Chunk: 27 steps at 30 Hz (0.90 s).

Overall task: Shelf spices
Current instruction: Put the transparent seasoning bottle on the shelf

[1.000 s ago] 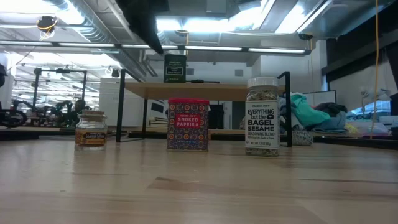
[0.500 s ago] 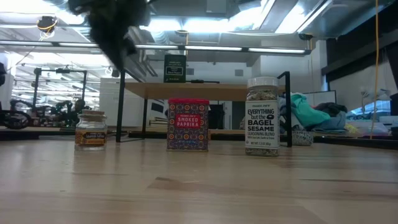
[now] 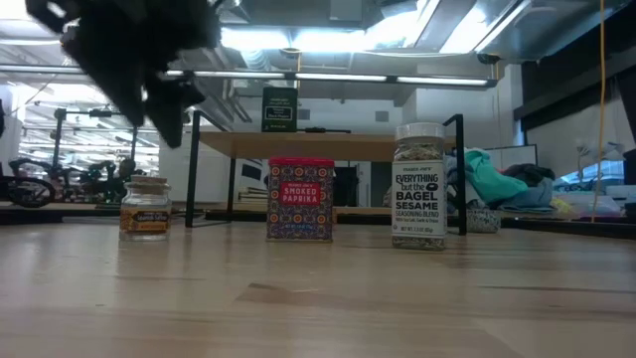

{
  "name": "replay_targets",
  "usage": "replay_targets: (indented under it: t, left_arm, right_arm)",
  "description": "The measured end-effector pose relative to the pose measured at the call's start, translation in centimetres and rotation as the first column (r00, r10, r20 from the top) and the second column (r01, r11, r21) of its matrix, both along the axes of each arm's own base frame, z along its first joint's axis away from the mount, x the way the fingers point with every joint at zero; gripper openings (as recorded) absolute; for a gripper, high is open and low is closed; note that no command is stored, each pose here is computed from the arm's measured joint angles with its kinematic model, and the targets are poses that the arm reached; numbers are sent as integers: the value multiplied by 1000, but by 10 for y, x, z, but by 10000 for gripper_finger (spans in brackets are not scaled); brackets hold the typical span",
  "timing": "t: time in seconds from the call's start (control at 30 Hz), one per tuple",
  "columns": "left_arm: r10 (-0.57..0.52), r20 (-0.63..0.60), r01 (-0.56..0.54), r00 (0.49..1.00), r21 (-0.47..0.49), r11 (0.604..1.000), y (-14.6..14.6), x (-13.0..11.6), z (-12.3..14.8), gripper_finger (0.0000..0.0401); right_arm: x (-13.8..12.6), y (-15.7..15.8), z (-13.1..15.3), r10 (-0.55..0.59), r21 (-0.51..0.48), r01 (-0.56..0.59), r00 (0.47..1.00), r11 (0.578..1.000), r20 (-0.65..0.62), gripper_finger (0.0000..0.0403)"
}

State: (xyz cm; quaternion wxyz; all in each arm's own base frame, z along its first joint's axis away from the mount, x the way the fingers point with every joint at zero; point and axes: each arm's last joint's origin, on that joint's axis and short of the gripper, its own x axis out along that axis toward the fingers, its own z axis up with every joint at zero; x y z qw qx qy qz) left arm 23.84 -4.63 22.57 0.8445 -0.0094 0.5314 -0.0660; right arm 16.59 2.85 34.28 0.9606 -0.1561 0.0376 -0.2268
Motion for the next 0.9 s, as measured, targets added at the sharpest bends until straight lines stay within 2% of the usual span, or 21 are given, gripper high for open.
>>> replay_targets:
  t: [0.17,0.53,0.67,0.8,0.9]
  left_arm:
    - [11,-77,-8,997,34,999,-5,3,-18,307]
    - [6,-235,22,972,120,993,-7,21,-63,307]
    - [36,-225,-10,974,114,993,-5,26,-68,265]
    - [56,-200,-35,978,110,993,2,28,-64,181]
    - [44,-181,-24,982,111,994,5,29,-59,175]
  right_arm:
    - [0,0,0,0,2,0,1000,1000,2,326]
    - [0,0,0,0,2,0,1000,1000,3,326]
    - [0,0,0,0,2,0,1000,1000,3,326]
    - [0,0,0,0,2,0,1000,1000,3,326]
    - [0,0,0,0,2,0,1000,1000,4,326]
